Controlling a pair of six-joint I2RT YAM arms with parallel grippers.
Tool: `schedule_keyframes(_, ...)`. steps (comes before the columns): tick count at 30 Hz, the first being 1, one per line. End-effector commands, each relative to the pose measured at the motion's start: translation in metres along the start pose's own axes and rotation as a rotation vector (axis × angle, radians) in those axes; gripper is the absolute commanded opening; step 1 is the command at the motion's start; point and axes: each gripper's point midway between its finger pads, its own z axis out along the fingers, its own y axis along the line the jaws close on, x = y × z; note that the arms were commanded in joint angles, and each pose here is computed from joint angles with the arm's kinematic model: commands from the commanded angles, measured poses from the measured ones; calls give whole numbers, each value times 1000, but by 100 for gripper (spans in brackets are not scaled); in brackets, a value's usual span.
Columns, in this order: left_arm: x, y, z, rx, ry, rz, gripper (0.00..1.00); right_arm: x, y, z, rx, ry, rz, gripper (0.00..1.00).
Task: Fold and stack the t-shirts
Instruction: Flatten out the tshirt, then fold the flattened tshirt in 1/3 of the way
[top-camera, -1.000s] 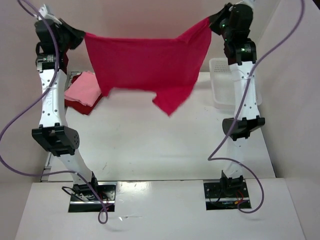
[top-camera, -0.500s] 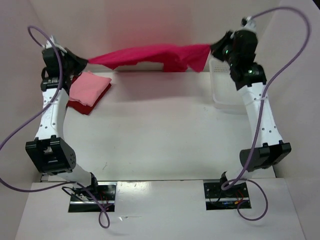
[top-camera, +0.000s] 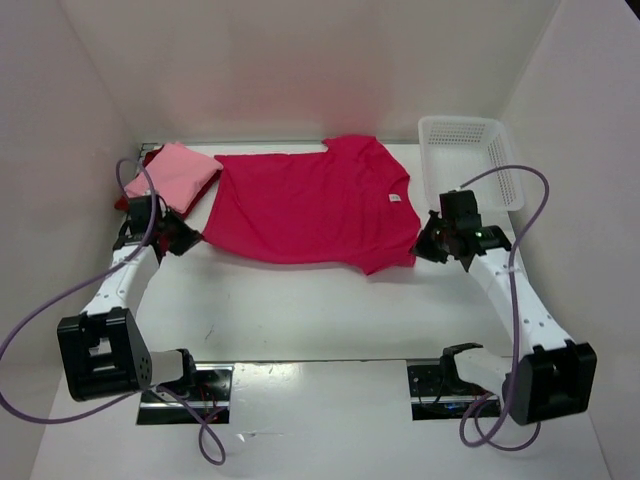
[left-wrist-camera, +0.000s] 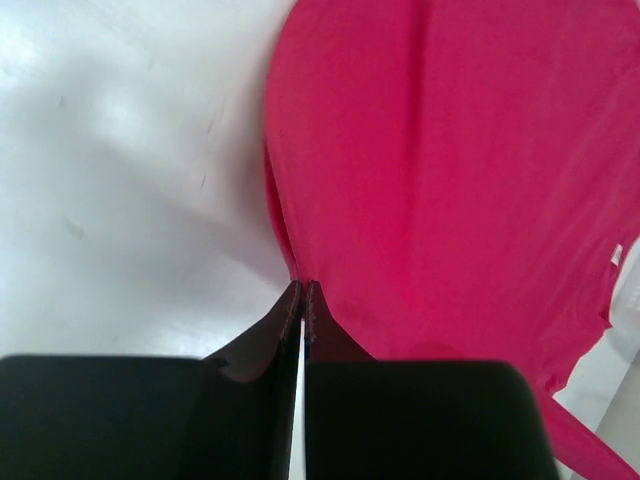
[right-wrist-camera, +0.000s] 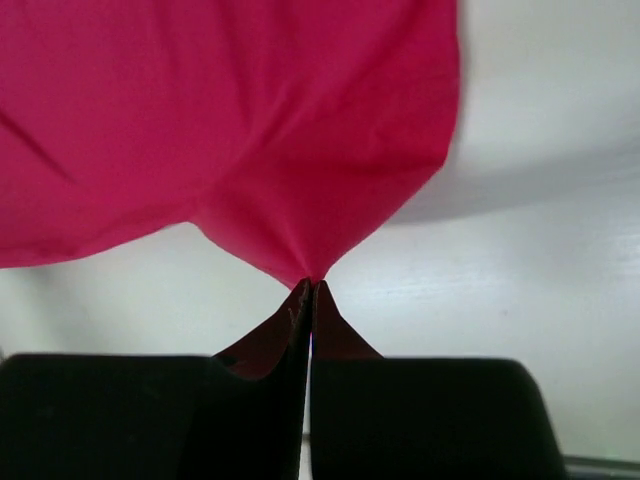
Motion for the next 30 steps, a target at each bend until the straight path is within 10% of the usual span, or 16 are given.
schedule_keyframes(1, 14, 5, -15, 9, 14, 8, 2, 22, 1, -26, -46, 50, 62, 0)
schedule_keyframes(14, 42, 10, -47, -7, 101, 7, 2, 57, -21, -53, 28, 146, 96, 0)
schedule_keyframes(30, -29, -16, 38, -13, 43, 16, 2, -105, 50, 62, 2, -113, 18, 0)
